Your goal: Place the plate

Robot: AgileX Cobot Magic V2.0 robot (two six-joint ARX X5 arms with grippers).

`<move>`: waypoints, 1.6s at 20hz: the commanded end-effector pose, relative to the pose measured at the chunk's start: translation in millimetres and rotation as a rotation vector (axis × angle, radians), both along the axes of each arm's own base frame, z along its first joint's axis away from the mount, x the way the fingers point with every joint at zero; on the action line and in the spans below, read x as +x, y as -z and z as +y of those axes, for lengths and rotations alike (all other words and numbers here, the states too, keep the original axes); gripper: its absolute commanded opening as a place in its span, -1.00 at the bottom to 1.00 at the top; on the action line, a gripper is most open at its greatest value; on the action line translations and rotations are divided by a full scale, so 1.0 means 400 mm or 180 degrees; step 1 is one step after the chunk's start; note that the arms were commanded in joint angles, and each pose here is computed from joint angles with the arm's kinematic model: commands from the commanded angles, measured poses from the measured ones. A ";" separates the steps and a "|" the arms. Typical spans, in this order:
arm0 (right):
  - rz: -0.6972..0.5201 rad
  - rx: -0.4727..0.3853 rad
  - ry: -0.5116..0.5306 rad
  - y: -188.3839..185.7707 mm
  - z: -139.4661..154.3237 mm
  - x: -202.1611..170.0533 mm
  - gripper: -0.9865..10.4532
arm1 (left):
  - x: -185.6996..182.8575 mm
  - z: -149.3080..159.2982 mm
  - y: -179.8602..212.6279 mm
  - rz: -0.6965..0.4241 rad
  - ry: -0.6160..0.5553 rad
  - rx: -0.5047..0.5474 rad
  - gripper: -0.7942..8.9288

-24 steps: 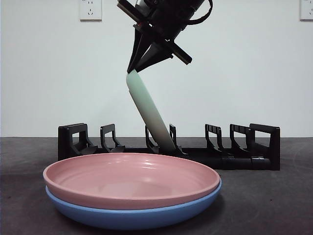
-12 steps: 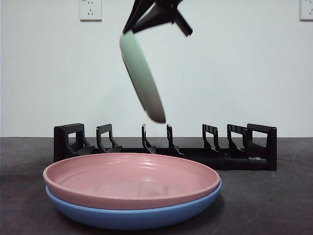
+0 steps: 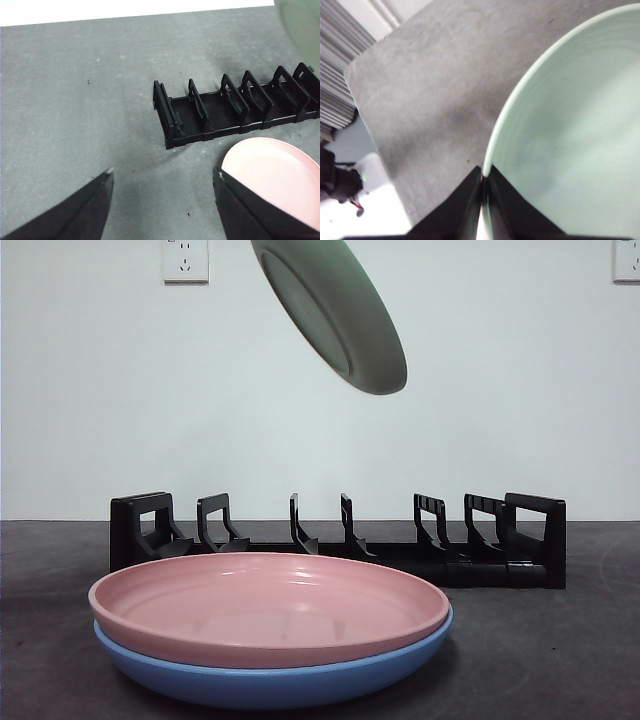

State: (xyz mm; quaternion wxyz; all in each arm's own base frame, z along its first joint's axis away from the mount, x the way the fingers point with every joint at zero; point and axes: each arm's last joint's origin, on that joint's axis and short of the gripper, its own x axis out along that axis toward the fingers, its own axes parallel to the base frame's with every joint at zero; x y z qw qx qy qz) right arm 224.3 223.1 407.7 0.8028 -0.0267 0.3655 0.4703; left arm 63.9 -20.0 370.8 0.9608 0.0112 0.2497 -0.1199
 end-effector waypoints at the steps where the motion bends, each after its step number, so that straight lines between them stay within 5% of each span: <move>1: -0.0157 -0.0060 -0.0091 0.040 0.003 -0.050 -0.80 | 0.000 0.000 -0.012 -0.0069 0.0014 -0.0012 -0.19; 8: -0.0682 -0.0638 -0.0224 0.177 -0.023 -0.260 -0.80 | 0.000 0.000 -0.013 -0.0055 -0.0021 -0.0076 -0.19; 14: -0.1111 -0.1349 -0.0707 0.256 0.043 -0.381 -0.80 | 0.000 0.000 -0.013 -0.0053 -0.0025 -0.0083 -0.19; 23: -0.0819 -0.1931 -0.1334 0.398 0.148 -0.407 -0.80 | 0.000 0.000 -0.013 -0.0054 -0.0024 -0.0081 -0.19; 32: -0.0910 -0.2075 -0.1488 0.482 0.212 -0.390 -0.80 | 0.000 0.000 -0.013 -0.0054 -0.0023 -0.0080 -0.19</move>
